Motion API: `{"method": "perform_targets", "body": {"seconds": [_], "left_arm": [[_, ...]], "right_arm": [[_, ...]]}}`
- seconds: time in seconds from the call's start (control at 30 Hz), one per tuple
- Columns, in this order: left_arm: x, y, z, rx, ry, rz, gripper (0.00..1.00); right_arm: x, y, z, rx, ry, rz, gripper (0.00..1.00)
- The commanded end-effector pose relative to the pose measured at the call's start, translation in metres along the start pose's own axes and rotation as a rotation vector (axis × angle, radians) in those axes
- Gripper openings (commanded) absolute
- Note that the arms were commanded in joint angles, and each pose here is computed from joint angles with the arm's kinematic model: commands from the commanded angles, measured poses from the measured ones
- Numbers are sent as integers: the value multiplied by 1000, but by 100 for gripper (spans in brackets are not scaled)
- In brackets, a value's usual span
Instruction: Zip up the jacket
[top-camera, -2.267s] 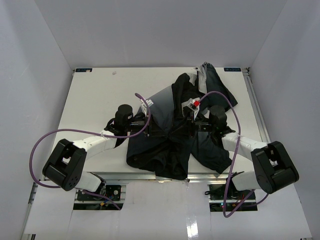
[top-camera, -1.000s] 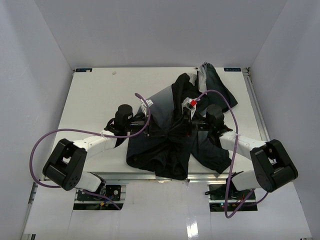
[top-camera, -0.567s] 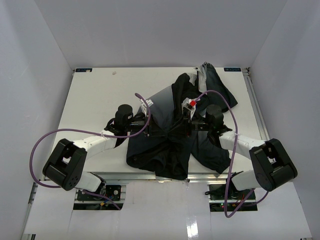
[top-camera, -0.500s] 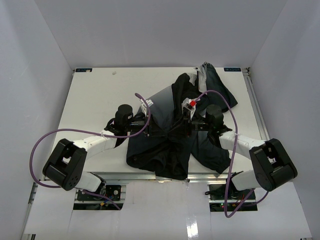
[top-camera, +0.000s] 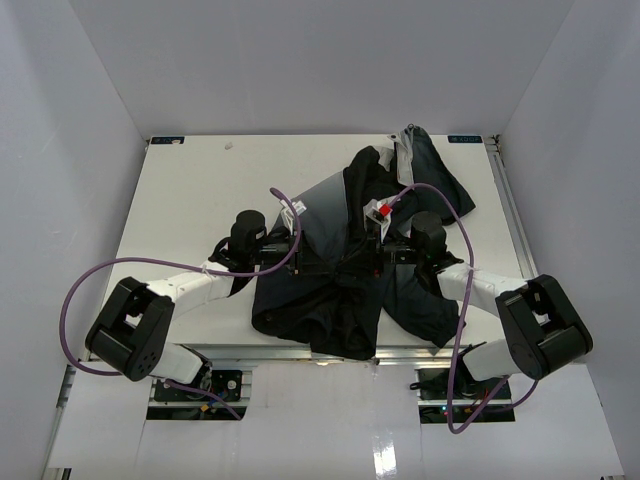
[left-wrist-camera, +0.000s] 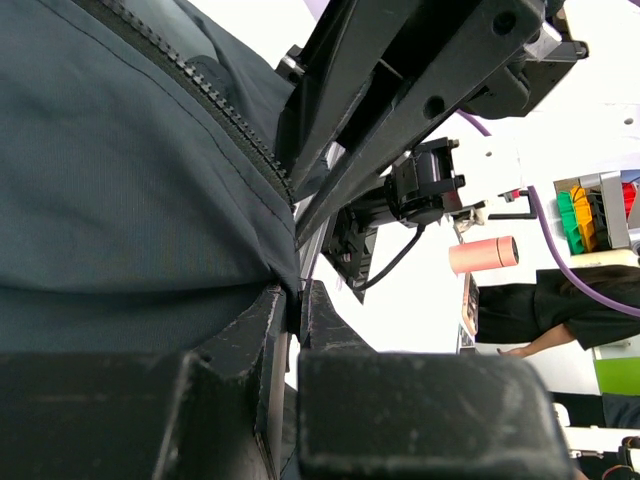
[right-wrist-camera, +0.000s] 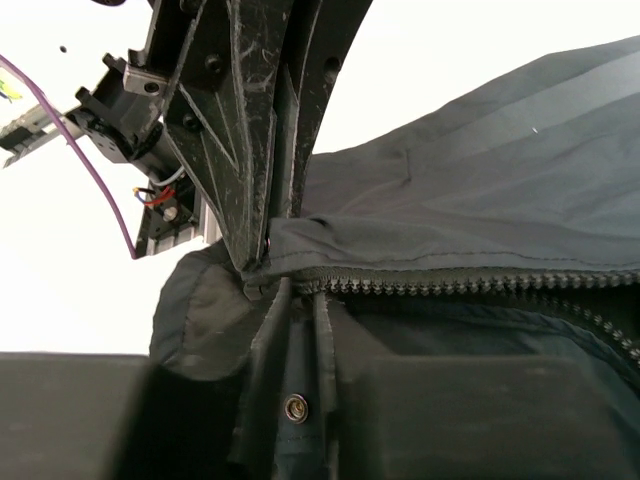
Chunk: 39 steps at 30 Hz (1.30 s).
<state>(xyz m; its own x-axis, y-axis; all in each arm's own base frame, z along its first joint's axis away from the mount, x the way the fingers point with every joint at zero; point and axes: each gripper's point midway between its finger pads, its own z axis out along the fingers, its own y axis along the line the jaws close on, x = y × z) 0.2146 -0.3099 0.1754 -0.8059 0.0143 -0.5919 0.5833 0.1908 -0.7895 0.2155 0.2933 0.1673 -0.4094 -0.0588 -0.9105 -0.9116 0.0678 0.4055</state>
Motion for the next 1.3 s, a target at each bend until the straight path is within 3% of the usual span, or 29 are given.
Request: {"method": "perform_targets", "body": {"seconds": [0.0, 0.07, 0.33, 0.5, 1.27], "left_arm": [[-4, -12, -1, 37, -6, 44, 0], [-4, -12, -1, 36, -7, 42, 0], [-4, -11, -1, 31, -5, 39, 0], [-5, -11, 0, 33, -5, 41, 0], [-4, -11, -1, 34, -3, 39, 0]], "right_arm": [[-6, 6, -2, -5, -17, -43, 12], [-5, 7, -2, -3, -18, -42, 8], [-9, 17, -4, -33, -23, -55, 8], [-2, 18, -2, -66, -4, -39, 16], [5, 25, -2, -83, 11, -42, 30]]}}
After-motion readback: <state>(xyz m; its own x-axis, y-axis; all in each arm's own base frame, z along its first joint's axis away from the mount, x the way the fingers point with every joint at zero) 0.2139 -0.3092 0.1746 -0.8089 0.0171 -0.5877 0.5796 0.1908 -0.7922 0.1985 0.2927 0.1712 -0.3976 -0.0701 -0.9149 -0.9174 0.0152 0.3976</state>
